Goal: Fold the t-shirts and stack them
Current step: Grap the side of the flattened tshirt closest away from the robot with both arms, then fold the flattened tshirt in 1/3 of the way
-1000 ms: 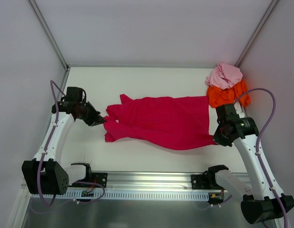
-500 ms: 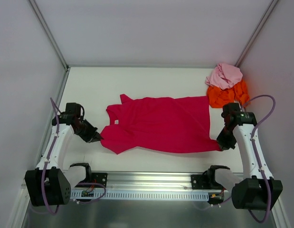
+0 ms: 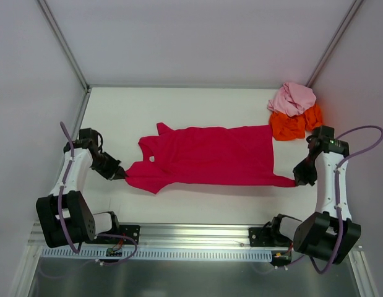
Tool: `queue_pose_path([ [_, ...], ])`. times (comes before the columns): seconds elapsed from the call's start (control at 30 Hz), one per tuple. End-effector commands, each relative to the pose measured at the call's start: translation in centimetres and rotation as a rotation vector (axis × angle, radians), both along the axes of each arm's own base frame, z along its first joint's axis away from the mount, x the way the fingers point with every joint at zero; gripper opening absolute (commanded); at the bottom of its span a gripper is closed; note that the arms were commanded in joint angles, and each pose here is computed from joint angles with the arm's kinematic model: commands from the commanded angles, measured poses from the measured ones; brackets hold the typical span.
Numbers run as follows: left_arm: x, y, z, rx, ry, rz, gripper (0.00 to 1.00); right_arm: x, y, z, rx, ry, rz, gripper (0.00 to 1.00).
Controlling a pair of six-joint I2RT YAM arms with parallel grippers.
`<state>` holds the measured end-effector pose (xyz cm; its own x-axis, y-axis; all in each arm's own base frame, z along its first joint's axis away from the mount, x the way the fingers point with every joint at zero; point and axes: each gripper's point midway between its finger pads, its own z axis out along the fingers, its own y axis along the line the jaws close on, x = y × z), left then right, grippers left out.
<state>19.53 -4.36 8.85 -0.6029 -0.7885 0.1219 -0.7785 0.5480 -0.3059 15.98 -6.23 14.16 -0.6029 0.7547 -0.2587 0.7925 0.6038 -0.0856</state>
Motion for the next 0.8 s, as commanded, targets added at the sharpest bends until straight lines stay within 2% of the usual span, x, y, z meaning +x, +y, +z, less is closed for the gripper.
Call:
queue_pose_path([
  [0.0,2.1,1.2,2.0,0.038,-0.106,-0.018,0.00,1.8,-0.5,1.2,-0.003,-0.097,-0.035,0.01],
  [0.1,4.4,1.2,3.2,0.013,-0.153,-0.028,0.00,3.3,0.6,0.6,0.066,-0.147,0.016,0.01],
  [0.13,5.5,1.1,3.8,0.003,-0.185,-0.044,0.00,3.4,0.8,0.0,0.091,-0.107,0.042,0.01],
  [0.17,6.1,1.1,3.2,-0.003,-0.161,-0.048,0.00,3.4,1.1,-0.2,0.114,-0.082,0.053,0.01],
  [0.23,7.6,1.6,3.1,0.014,-0.194,-0.058,0.00,3.6,0.8,-0.4,0.109,-0.063,0.067,0.01],
  [0.33,9.9,1.9,2.6,0.011,-0.224,-0.052,0.00,4.8,0.3,0.0,0.080,-0.116,0.093,0.01],
  [0.53,13.1,1.1,1.8,-0.018,-0.230,-0.074,0.00,8.0,0.8,0.6,0.110,-0.156,0.137,0.01],
  [0.77,17.5,0.3,1.7,0.034,-0.263,-0.116,0.00,11.1,0.9,0.1,0.069,-0.124,0.238,0.01],
])
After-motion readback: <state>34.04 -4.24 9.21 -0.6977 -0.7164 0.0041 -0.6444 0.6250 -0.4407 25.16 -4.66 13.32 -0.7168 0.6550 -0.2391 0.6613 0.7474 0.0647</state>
